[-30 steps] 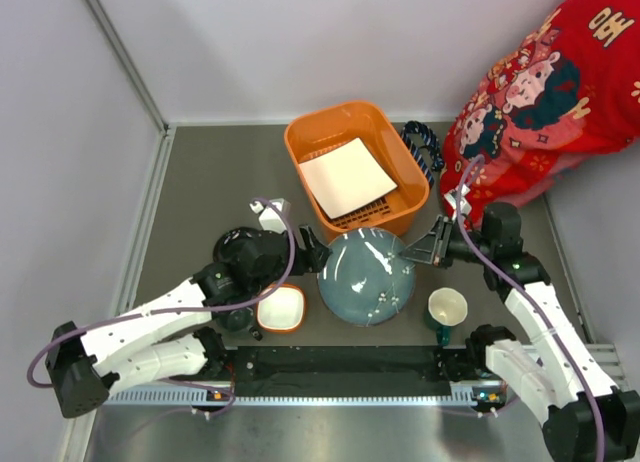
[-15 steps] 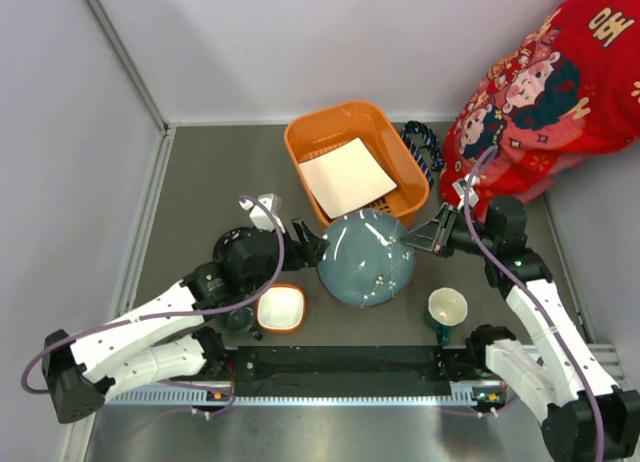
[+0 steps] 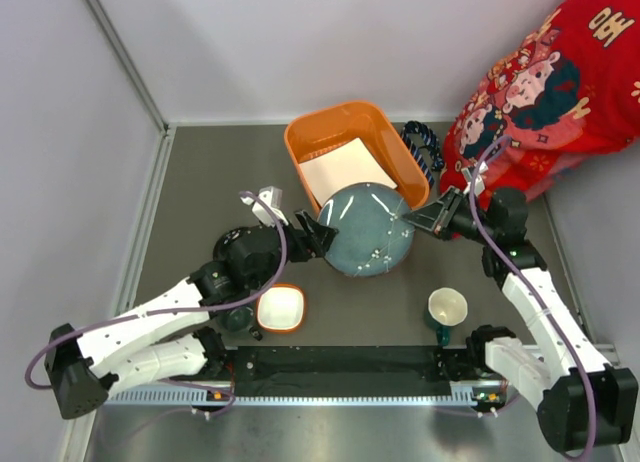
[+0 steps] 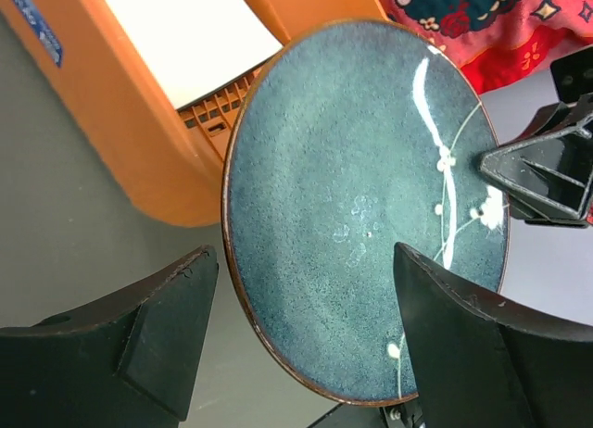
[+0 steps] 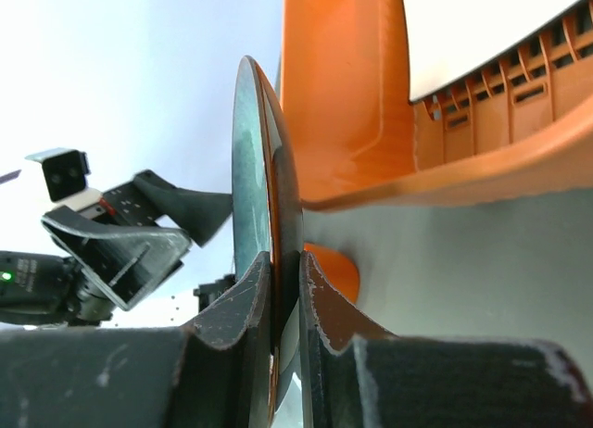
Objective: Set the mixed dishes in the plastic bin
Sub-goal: Pick up the plate at the center of the board.
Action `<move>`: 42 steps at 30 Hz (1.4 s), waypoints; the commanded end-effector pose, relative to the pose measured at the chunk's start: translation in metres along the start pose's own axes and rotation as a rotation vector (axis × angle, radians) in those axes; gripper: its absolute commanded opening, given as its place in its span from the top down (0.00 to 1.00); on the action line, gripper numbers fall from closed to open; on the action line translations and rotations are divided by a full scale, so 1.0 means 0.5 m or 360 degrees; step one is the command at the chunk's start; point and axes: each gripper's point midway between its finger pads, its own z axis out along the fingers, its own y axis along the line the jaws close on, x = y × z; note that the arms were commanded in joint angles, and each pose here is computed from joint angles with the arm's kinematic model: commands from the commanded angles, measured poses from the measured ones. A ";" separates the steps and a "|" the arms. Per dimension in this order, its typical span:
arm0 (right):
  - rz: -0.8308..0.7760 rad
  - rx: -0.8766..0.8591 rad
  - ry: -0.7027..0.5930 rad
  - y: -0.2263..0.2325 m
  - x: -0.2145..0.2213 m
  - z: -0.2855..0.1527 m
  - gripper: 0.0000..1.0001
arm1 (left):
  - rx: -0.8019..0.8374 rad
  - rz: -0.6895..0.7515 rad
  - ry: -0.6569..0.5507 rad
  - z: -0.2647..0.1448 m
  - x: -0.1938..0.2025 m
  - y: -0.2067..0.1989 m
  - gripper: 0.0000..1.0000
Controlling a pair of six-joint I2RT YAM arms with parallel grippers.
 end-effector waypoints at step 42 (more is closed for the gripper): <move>-0.0116 -0.0293 0.0036 0.073 -0.021 0.002 0.68 | 0.0463 -0.0290 -0.0117 0.043 -0.044 -0.116 1.00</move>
